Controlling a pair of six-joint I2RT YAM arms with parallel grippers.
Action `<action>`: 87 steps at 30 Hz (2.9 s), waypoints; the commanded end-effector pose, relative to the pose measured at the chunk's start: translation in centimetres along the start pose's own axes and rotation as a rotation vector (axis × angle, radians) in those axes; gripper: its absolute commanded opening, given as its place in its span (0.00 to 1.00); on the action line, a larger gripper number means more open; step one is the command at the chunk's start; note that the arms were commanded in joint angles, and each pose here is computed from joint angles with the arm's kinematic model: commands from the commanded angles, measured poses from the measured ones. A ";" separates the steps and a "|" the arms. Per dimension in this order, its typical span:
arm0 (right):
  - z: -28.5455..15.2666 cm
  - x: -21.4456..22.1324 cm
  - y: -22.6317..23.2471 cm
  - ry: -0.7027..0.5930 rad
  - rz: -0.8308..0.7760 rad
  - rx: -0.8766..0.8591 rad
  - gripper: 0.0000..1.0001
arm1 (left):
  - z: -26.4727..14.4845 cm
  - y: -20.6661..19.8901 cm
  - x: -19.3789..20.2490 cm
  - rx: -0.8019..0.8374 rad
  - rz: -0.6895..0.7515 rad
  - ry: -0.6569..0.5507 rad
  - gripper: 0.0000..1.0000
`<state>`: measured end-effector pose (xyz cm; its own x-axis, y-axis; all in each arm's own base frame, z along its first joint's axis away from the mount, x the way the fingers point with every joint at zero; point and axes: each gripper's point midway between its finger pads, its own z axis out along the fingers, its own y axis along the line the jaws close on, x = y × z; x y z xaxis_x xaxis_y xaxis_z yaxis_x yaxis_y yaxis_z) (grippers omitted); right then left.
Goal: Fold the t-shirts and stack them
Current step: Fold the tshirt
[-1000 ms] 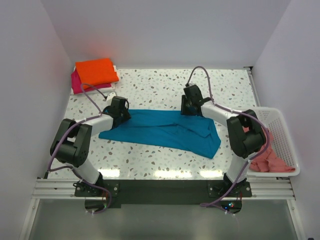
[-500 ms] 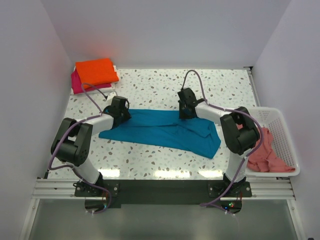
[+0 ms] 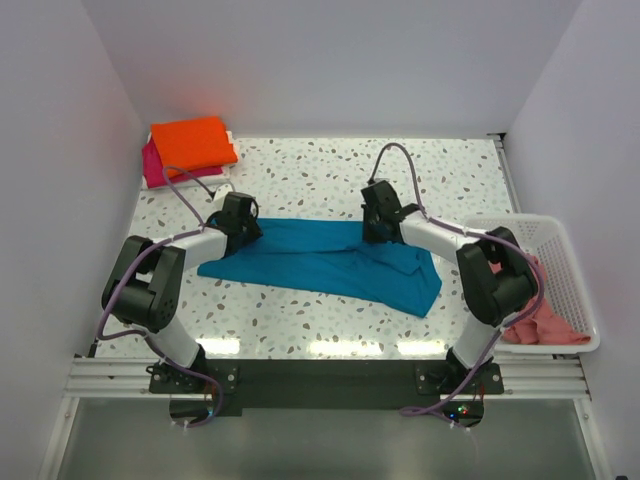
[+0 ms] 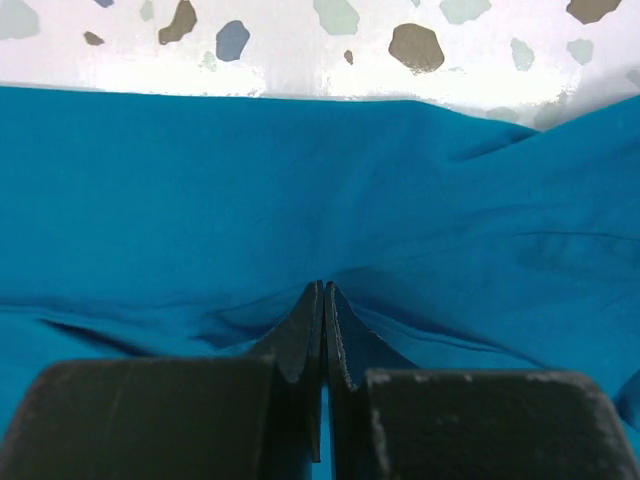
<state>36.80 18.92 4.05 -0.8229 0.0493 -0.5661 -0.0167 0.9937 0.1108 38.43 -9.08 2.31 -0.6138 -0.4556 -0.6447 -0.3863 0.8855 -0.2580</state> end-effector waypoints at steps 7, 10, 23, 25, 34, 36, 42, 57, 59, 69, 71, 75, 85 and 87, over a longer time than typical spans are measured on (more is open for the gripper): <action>-3.9 0.2 1.7 -0.069 0.042 -0.115 0.00 | 0.4 -0.6 -0.7 0.019 -0.008 -0.019 0.47; -4.2 2.0 2.5 -0.048 0.040 -0.153 0.00 | 0.4 -0.6 -0.7 0.021 -0.008 -0.016 0.47; -5.3 5.1 4.6 -0.067 -0.028 -0.152 0.16 | 0.0 -1.2 -0.7 0.062 0.002 -0.013 0.48; -6.3 4.3 4.4 -0.094 -0.034 -0.151 0.30 | -0.4 -1.6 -1.0 0.083 0.001 -0.022 0.49; -9.1 3.1 -0.1 -0.158 0.051 0.031 0.45 | -2.1 -2.2 -3.0 0.088 -0.021 -0.062 0.50; -8.9 4.0 -1.2 -0.134 0.065 0.066 0.46 | -2.4 -0.9 -2.3 0.026 -0.030 -0.033 0.50; -6.1 5.8 -4.1 -0.050 0.194 0.094 0.49 | -2.8 2.2 -1.0 -0.096 -0.030 -0.024 0.57; 5.4 -4.0 -5.4 0.084 0.247 0.104 0.49 | -4.3 4.8 6.6 -0.075 -0.075 0.146 0.53; 7.3 -6.7 -5.3 0.080 0.182 0.121 0.50 | -5.2 4.7 8.6 -0.054 -0.054 0.179 0.53; 9.4 -19.0 -2.9 -0.075 -0.017 0.108 0.77 | -10.8 -2.3 12.8 0.224 0.067 0.238 0.61; 7.7 -19.8 -3.4 -0.106 -0.011 0.134 0.81 | -11.3 -3.7 10.9 0.265 0.121 0.185 0.67; 2.7 -20.3 -4.7 -0.177 0.058 0.179 0.84 | -11.4 -5.4 7.3 0.263 0.256 0.081 0.72; 3.0 -13.8 -5.7 -0.077 0.182 0.189 0.37 | -7.3 -6.3 6.2 0.112 0.513 0.079 0.50; 4.2 -12.9 -5.8 -0.049 0.182 0.189 0.34 | -6.4 -5.6 7.0 0.078 0.558 0.112 0.48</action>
<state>50.12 12.82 10.12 -0.7522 0.2025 -0.6270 0.2107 0.9756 0.0624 31.70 -19.01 4.78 -0.7632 -0.0320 -0.6454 0.0225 0.9969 -0.0760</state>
